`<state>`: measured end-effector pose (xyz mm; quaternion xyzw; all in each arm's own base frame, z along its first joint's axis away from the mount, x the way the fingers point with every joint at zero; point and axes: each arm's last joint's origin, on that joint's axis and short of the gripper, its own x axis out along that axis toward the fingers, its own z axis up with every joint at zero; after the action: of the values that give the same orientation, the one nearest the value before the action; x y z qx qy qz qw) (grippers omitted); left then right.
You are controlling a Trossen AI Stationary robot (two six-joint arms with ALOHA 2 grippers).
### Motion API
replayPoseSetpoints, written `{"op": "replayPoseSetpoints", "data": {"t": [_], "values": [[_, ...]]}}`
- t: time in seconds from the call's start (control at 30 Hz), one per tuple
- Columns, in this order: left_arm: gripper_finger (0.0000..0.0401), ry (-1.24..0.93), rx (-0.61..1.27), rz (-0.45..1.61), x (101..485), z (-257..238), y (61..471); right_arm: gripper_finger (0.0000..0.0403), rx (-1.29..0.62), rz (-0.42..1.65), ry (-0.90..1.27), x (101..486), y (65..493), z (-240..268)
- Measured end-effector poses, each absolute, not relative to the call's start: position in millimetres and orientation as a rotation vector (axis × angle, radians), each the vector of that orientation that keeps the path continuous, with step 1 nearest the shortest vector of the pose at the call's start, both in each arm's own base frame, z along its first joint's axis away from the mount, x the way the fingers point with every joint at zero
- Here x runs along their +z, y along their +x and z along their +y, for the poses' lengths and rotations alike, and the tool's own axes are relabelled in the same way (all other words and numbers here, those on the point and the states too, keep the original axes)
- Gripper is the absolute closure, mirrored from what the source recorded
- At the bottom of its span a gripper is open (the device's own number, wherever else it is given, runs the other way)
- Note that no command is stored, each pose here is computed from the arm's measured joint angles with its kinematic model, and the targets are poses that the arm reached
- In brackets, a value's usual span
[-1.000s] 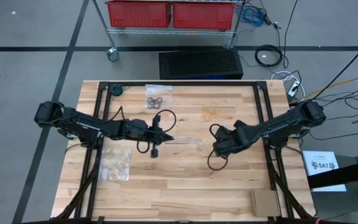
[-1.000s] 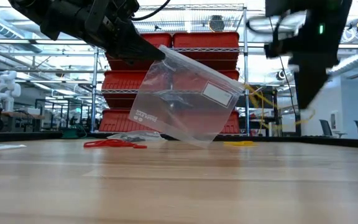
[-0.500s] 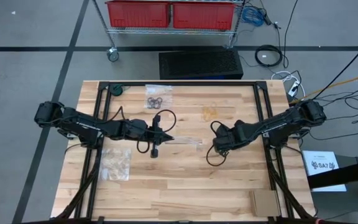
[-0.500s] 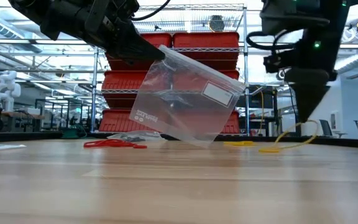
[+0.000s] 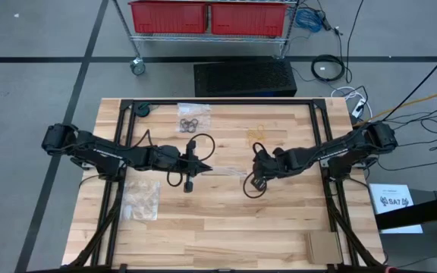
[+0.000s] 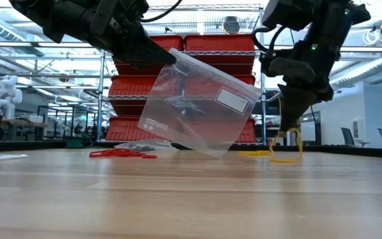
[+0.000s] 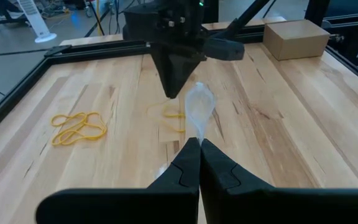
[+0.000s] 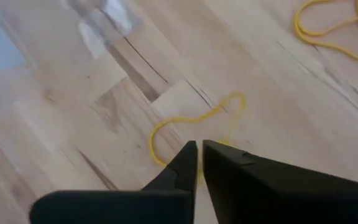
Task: Sort rubber bands
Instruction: Put the yellow rubber band into the bottom right transparent zip bag
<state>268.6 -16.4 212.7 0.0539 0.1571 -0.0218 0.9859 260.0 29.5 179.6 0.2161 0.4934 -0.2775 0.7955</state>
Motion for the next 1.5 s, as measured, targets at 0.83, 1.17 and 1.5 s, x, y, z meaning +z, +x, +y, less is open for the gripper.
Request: {"op": "replayPoseSetpoints", "data": {"t": [0.83, 1.17, 1.5], "values": [[0.0399, 0.108, -0.044, 0.315, 213, -16, 269, 0.0179, -0.650, 1.058, 0.703, 164, 255, 20], [0.0399, 0.107, -0.044, 0.314, 213, -16, 269, 0.0179, -0.866, 1.024, 0.904, 138, 263, 5], [0.0399, 0.108, -0.044, 0.315, 213, -16, 269, 0.0179, -0.717, 1.042, 0.752, 155, 279, 16]]}}
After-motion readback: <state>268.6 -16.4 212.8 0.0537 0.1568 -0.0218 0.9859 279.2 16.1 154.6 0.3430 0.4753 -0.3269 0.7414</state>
